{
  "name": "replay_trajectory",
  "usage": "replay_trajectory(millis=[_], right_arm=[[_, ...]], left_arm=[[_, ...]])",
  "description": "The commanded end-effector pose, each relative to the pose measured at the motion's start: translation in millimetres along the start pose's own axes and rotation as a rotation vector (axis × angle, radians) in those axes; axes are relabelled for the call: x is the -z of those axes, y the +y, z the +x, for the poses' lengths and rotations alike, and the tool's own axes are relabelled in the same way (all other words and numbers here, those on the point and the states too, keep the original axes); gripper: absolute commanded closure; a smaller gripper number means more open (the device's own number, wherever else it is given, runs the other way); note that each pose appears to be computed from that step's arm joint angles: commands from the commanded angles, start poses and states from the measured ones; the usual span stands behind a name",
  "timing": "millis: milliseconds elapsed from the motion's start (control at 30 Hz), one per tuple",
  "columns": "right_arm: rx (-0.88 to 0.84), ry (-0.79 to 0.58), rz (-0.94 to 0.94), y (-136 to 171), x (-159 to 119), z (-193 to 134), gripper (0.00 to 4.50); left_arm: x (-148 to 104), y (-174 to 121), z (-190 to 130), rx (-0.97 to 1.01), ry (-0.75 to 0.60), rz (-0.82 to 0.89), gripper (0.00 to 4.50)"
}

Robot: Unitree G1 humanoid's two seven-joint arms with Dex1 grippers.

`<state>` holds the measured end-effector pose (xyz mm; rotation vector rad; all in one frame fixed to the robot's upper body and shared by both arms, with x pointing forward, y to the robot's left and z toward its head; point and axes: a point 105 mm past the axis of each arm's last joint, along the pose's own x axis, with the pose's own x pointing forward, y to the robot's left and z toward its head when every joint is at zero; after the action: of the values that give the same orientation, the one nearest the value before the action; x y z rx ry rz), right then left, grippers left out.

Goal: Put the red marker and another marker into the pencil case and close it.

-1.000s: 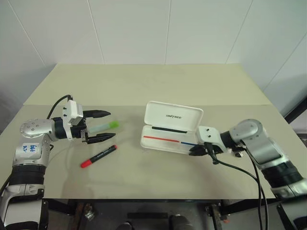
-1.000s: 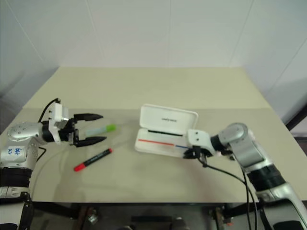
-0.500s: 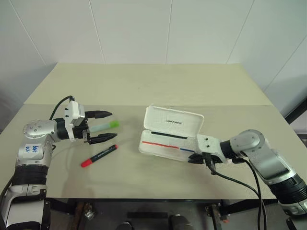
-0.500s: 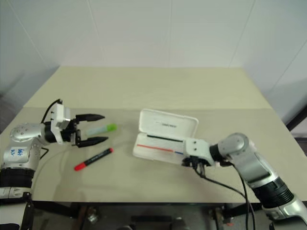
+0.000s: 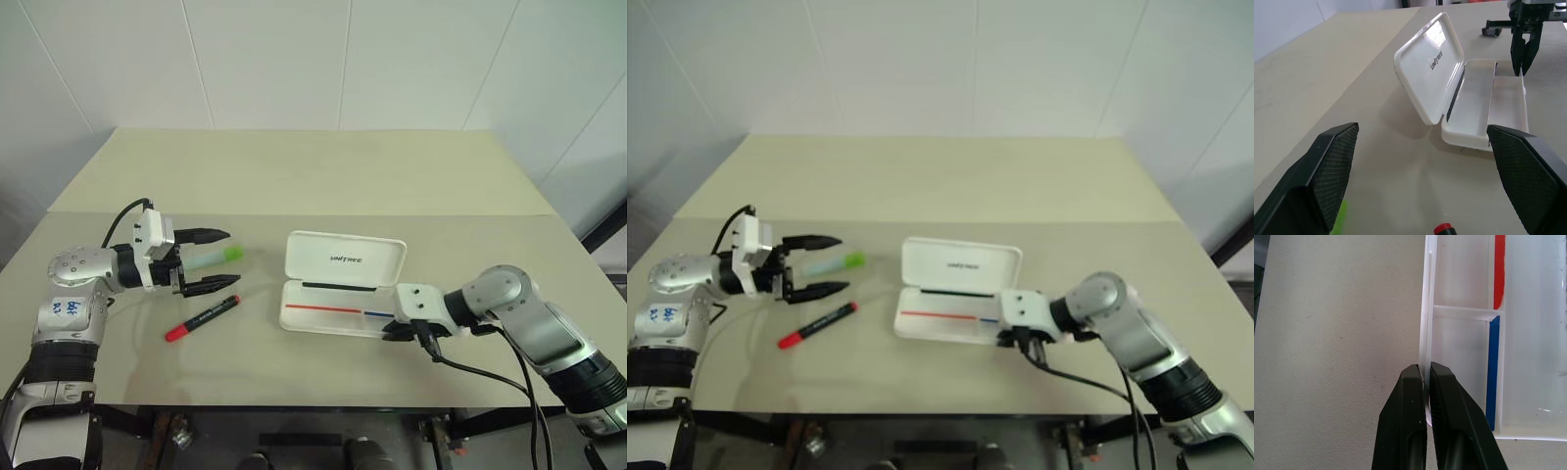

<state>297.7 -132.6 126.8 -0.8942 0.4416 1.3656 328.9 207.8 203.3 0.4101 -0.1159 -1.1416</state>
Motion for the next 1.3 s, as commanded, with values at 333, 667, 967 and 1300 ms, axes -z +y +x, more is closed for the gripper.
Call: replay_trajectory(millis=[333,667,967,1300], right_arm=[[0.015,-0.051,-0.045,-9.4,-17.8,-3.8,4.44],[0.049,-0.057,-0.054,-12.9,-14.3,1.1,1.96],[0.036,-0.11,-0.05,-14.3,-27.1,-4.5,0.94],[0.022,-0.213,0.017,-8.6,-38.8,-32.5,0.01]], left_arm=[[-13.7,2.9,-3.7,-0.022,-0.037,0.04,0.0],[-15.7,4.0,-3.1,-0.024,-0.044,0.042,0.0],[-15.8,3.7,-3.8,-0.022,-0.04,0.042,0.0],[-15.8,0.8,-8.1,-0.026,-0.039,0.042,0.0]])
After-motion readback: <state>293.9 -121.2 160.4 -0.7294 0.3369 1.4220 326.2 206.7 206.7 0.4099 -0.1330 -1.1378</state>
